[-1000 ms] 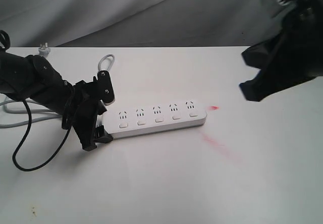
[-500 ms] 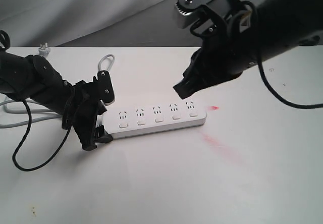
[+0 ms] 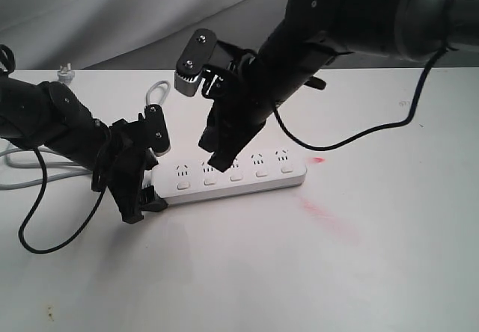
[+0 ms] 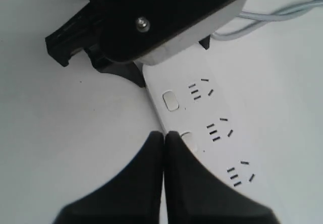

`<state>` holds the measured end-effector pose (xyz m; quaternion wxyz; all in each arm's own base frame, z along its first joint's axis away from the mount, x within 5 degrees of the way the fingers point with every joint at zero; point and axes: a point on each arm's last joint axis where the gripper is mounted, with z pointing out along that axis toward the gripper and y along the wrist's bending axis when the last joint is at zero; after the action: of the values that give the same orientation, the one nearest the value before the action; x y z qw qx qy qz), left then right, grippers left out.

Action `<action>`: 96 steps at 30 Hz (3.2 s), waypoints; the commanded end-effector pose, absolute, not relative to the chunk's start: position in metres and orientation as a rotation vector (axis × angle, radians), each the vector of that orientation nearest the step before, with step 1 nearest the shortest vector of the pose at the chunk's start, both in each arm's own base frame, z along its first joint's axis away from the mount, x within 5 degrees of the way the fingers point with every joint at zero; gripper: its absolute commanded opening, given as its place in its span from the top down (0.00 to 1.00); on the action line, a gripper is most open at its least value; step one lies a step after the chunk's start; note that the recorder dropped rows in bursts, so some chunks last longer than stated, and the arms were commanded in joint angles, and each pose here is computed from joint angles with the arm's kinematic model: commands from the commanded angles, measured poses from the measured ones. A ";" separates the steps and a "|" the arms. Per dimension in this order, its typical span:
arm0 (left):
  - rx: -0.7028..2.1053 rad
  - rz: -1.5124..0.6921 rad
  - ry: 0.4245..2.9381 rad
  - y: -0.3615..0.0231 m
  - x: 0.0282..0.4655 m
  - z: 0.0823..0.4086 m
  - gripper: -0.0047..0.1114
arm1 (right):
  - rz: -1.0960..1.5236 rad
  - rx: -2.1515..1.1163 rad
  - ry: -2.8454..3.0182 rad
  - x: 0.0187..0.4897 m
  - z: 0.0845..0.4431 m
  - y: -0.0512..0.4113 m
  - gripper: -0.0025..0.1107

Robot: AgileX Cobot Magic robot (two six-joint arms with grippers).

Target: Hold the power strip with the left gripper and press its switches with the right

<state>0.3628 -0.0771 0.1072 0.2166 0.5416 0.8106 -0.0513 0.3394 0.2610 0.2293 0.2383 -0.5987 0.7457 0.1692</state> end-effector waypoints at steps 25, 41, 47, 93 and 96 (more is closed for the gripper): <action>1.513 -0.099 2.230 -0.075 0.365 0.107 0.40 | 0.454 -1.542 1.936 0.360 0.162 0.301 0.63; 1.513 -0.099 2.230 -0.075 0.365 0.107 0.40 | 0.396 -1.560 1.928 0.366 0.139 0.302 0.62; 1.513 -0.099 2.230 -0.075 0.365 0.107 0.40 | 0.391 -1.580 1.922 0.367 0.134 0.302 0.62; 1.513 -0.099 2.230 -0.075 0.365 0.107 0.40 | 0.324 -1.861 1.750 0.364 0.100 0.301 0.62; 1.513 -0.099 2.230 -0.075 0.365 0.107 0.40 | 0.328 -1.865 1.752 0.363 0.099 0.301 0.62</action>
<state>0.3630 -0.0770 0.1072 0.2167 0.5422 0.8103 -0.0501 0.3685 0.3039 0.1189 0.3104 -0.6704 0.6626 0.1234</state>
